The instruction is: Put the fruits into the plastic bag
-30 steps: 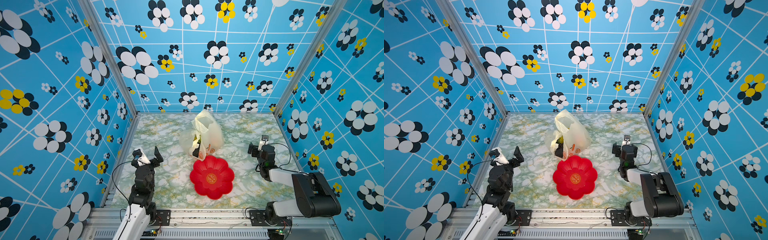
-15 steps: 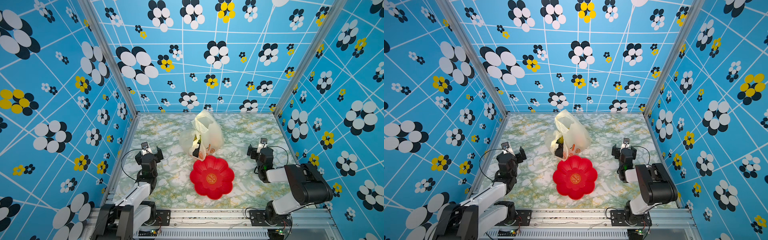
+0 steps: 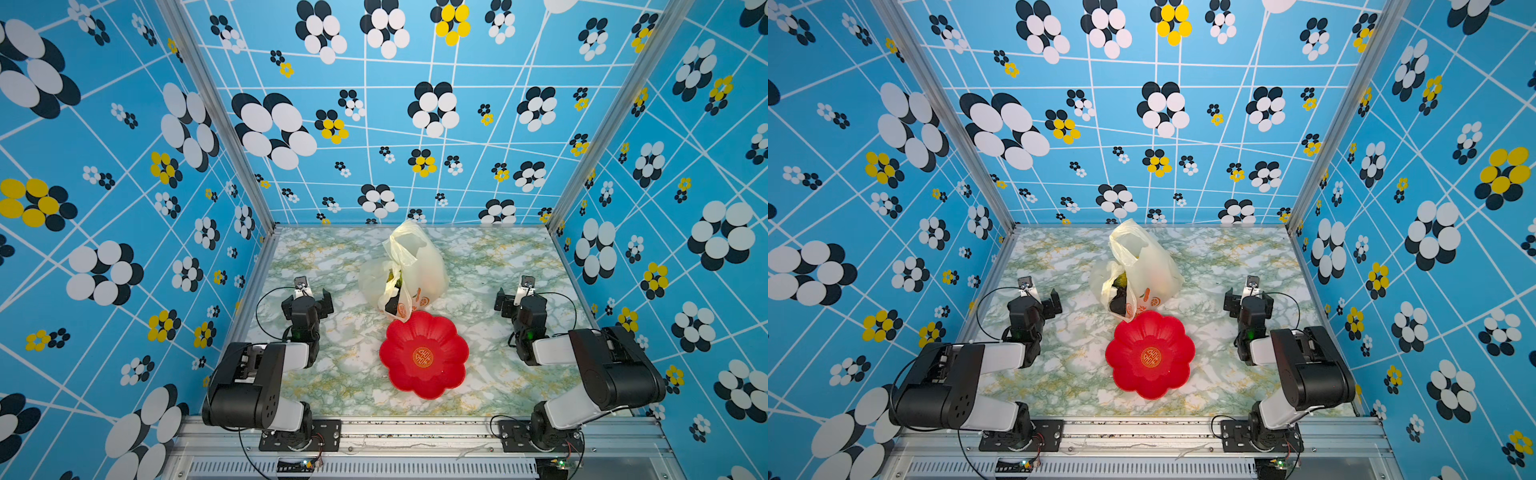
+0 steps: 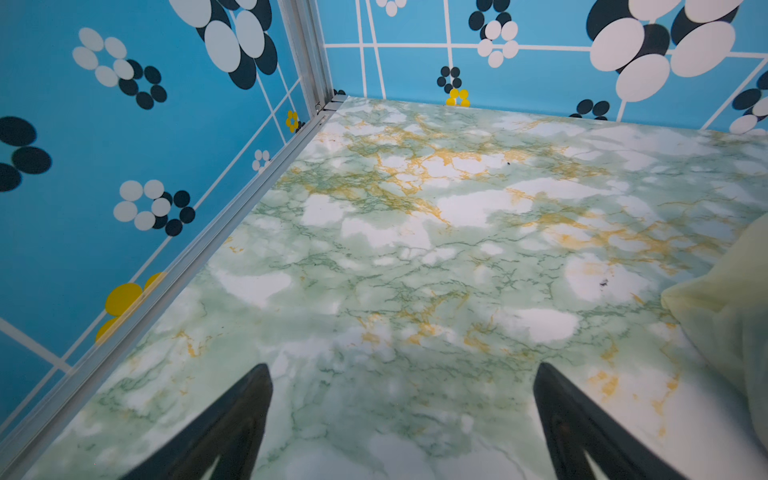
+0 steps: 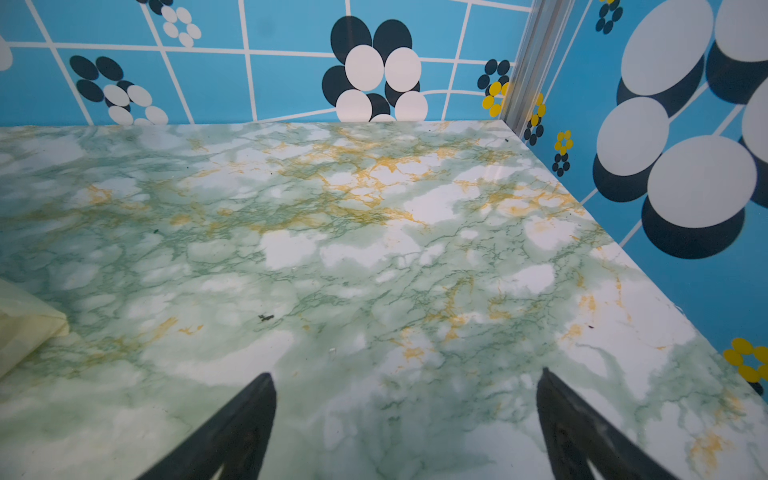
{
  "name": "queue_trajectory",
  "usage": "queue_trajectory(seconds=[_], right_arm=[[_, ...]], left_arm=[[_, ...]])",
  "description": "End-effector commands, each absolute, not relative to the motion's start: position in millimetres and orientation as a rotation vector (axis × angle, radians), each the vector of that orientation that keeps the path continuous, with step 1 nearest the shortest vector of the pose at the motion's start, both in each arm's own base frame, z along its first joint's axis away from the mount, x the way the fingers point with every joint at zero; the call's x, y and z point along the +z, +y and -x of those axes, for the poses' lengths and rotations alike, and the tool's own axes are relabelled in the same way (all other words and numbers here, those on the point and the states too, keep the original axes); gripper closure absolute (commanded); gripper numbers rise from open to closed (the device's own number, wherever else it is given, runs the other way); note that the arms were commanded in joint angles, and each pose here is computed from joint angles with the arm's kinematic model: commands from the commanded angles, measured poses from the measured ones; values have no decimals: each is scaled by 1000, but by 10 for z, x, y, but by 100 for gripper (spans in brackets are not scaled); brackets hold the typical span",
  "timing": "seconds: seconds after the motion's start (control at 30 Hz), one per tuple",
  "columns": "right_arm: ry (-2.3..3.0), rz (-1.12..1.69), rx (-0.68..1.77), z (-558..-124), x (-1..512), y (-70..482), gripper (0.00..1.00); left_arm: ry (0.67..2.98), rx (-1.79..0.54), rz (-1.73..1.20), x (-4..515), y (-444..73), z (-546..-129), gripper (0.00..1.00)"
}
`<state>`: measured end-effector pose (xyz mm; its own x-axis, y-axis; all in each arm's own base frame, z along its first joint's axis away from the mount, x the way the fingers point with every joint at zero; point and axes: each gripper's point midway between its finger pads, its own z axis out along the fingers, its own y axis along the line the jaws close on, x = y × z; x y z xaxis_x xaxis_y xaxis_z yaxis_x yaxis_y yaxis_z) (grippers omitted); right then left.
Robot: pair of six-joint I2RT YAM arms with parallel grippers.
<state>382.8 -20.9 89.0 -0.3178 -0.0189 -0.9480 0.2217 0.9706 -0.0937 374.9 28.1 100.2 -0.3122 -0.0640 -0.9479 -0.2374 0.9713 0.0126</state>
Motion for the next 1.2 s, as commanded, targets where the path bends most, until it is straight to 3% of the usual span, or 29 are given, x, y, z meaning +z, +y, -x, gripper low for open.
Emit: queue_trajectory(seconds=[0.0, 0.27, 0.57, 1.17], right_arm=[[1848, -155, -256, -3883, 993, -236, 1], [1847, -157, -257, -3882, 994, -242, 1], [1845, -156, -256, -3888, 1002, -239, 1], [1844, -159, -257, -3885, 1001, -244, 1]], left_arm=[[1839, 151, 187, 1129, 253, -3829, 1], [1760, 137, 150, 1067, 202, -3763, 1], [1884, 125, 126, 971, 155, -3932, 1], [1882, 124, 119, 976, 141, -3931, 1]])
